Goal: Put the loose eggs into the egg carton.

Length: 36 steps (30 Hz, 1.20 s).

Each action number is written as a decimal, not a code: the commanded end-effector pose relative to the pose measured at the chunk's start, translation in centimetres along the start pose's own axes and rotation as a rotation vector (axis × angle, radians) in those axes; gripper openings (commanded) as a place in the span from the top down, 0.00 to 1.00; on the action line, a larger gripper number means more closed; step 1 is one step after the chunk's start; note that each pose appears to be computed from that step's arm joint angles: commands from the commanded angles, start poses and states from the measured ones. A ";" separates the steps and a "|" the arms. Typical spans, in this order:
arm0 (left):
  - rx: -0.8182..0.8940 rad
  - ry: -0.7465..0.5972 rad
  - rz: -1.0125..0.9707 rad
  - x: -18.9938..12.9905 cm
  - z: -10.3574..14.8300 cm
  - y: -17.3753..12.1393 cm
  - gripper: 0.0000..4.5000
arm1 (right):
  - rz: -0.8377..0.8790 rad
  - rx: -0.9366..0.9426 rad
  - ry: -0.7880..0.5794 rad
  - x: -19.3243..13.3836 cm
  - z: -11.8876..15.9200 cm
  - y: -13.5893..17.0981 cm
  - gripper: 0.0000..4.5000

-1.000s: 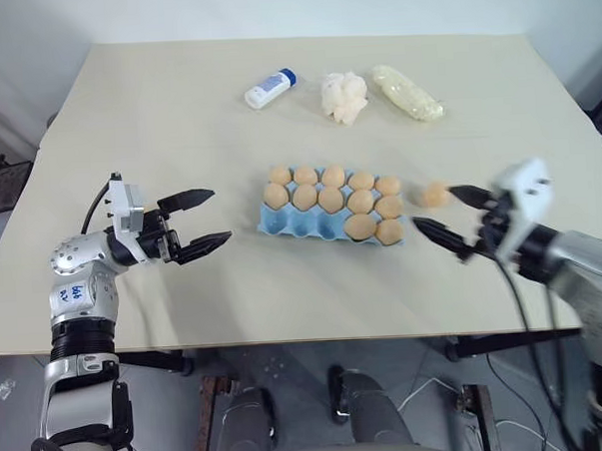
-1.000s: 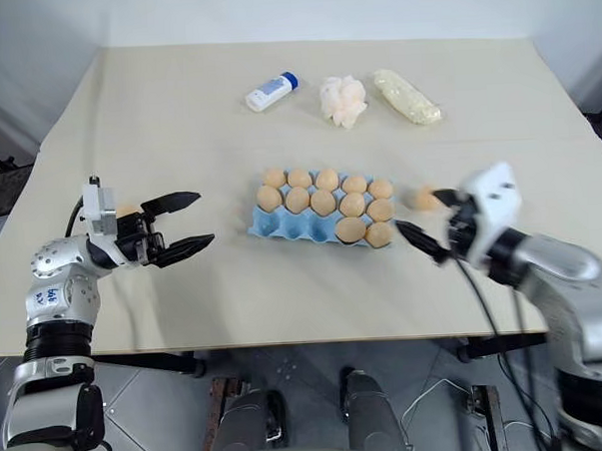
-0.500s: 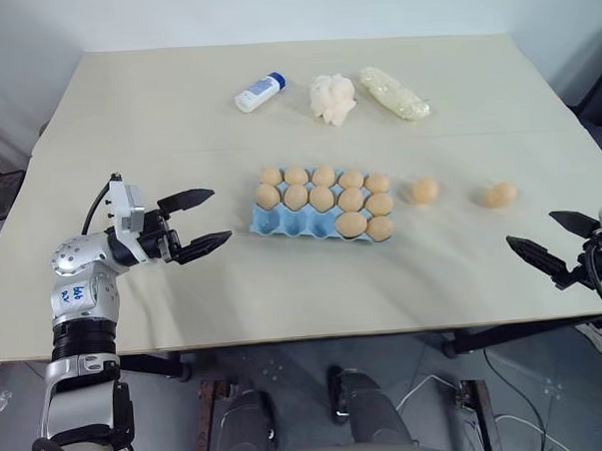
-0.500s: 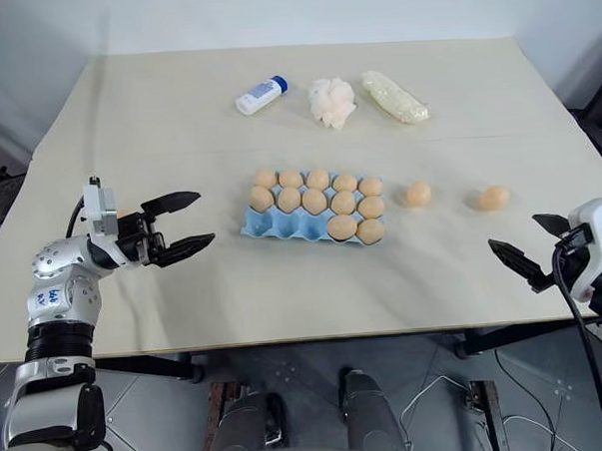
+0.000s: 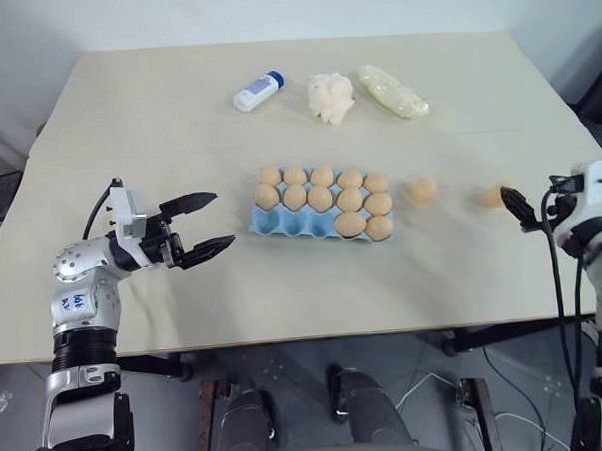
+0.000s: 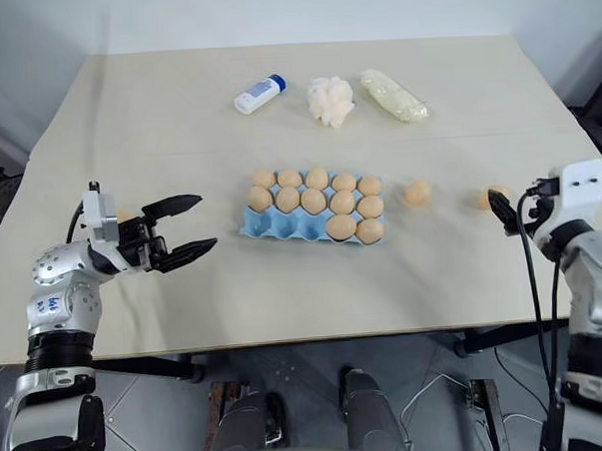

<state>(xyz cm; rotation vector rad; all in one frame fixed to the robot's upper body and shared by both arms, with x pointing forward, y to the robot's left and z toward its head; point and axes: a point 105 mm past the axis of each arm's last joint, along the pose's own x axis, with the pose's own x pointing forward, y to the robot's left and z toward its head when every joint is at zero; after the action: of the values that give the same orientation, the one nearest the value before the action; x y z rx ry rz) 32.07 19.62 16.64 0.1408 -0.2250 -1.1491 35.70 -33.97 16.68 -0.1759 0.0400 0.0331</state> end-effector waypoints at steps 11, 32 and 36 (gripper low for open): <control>0.043 0.084 -0.018 -1.0 -0.5 -1.2 0.00 | -0.055 0.006 0.034 4.6 -1.5 0.3 0.00; 0.059 0.071 0.029 -1.8 0.1 -1.4 0.00 | 0.149 -0.012 -0.087 5.3 4.4 4.9 0.52; 0.051 0.078 0.038 -2.1 -0.1 -1.3 0.00 | 0.469 -0.006 -0.168 2.7 9.1 13.8 0.52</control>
<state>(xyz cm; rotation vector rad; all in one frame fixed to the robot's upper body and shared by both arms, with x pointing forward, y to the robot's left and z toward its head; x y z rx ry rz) 30.30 20.63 15.13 0.2118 -0.1531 -1.1065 39.73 -22.92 21.00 -0.1667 -0.0338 0.3639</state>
